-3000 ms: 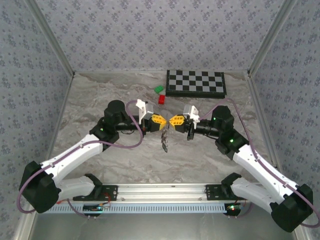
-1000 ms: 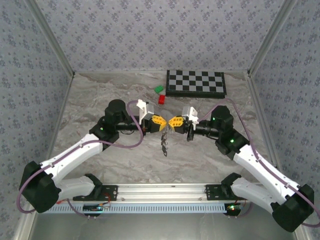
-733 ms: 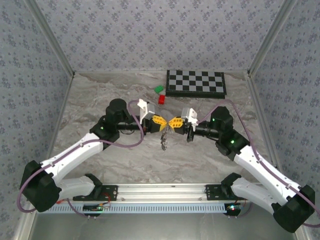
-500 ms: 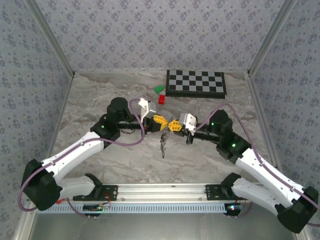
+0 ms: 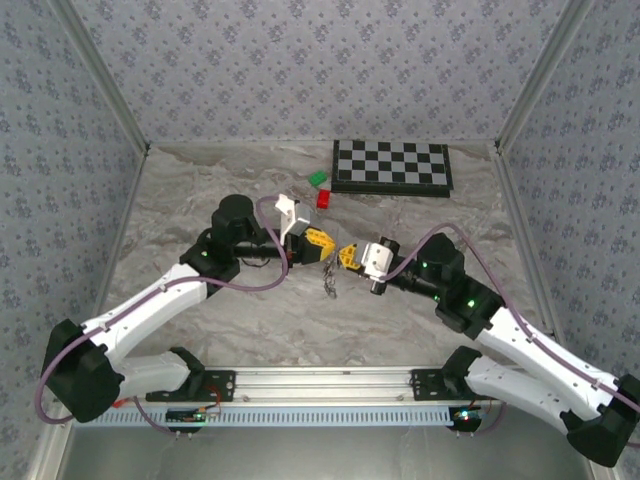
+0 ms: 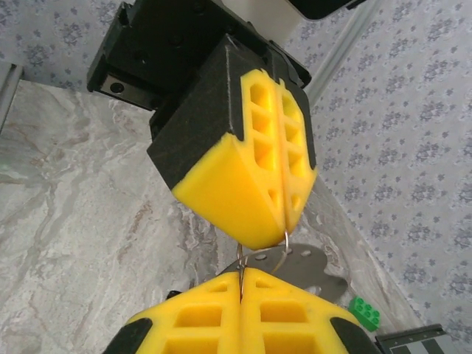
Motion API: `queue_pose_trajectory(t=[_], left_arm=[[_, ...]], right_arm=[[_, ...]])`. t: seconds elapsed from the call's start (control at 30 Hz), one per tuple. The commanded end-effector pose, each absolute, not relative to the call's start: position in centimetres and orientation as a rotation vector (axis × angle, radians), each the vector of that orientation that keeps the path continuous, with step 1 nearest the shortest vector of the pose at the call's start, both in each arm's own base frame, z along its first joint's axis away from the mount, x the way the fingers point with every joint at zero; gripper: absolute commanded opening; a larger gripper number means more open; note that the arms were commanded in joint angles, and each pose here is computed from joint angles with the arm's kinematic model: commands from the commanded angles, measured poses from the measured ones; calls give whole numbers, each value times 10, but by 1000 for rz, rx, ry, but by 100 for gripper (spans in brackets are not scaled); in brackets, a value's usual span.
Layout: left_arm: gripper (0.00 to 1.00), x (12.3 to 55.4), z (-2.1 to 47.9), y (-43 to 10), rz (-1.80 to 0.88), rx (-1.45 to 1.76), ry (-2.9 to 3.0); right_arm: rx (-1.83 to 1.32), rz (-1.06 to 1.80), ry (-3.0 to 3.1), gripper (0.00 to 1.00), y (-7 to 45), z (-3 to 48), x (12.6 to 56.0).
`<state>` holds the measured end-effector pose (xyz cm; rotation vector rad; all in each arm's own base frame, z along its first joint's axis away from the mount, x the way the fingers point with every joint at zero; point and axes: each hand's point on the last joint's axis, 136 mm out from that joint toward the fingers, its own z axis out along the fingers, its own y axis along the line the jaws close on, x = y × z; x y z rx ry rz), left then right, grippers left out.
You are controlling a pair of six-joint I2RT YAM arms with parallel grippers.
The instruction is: Put the keys on the keyring
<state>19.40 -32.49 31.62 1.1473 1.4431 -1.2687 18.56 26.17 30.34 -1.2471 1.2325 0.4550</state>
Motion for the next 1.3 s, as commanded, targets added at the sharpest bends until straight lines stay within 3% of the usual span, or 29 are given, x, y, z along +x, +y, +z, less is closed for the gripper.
queue_pose_trajectory(t=[0.0, 0.2, 0.3, 0.47, 0.9, 1.13, 1.27], left_arm=[[0, 202, 352, -316, -1202, 1088, 1318], [0, 201, 353, -316, -1210, 1092, 1311], [0, 205, 353, -316, -1194, 1071, 1312], [0, 214, 355, -316, -1175, 1022, 1317], [0, 237, 363, -315, -1212, 816, 1332], [0, 237, 366, -313, -1245, 769, 1321], [0, 236, 366, -314, -1253, 775, 1324]], right_arm=[[-1254, 461, 1259, 0, 258, 290, 180], [-1244, 476, 1273, 3, 258, 289, 180], [-1155, 520, 1328, 37, 255, 291, 186], [-961, 601, 1378, 43, 242, 306, 200], [-633, 1062, 1428, 54, 234, 353, 226], [-662, 1257, 1400, 44, 254, 369, 229], [-666, 1314, 1368, 43, 259, 372, 232]])
